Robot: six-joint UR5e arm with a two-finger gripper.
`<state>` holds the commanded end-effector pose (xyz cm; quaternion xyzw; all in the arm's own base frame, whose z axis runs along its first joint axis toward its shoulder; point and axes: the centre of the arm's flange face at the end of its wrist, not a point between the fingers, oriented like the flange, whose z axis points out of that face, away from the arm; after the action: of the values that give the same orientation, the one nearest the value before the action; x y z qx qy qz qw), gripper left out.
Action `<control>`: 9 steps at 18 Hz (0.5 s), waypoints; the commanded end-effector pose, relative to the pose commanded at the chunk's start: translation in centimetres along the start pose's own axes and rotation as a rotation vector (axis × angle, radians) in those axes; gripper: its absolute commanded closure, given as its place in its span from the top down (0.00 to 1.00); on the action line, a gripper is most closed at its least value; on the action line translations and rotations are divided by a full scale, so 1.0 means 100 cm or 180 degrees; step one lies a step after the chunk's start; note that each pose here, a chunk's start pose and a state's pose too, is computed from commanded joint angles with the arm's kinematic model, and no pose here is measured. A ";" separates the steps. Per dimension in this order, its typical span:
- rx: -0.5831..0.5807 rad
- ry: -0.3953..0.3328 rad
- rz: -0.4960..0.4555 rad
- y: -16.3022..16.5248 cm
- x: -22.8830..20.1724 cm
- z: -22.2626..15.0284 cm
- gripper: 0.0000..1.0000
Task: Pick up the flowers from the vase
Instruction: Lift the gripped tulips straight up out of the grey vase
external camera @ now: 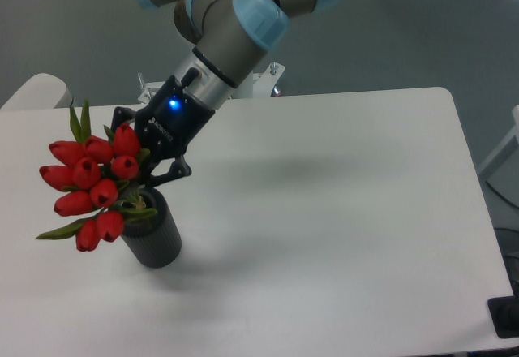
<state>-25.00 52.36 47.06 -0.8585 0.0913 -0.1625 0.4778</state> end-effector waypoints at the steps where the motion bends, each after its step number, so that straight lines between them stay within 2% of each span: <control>1: 0.0006 -0.0006 -0.0012 -0.002 0.001 -0.001 0.31; 9: 0.0073 -0.0072 -0.0073 -0.024 0.000 -0.013 0.31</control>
<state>-25.47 52.56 49.72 -0.8557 0.0742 -0.1592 0.4867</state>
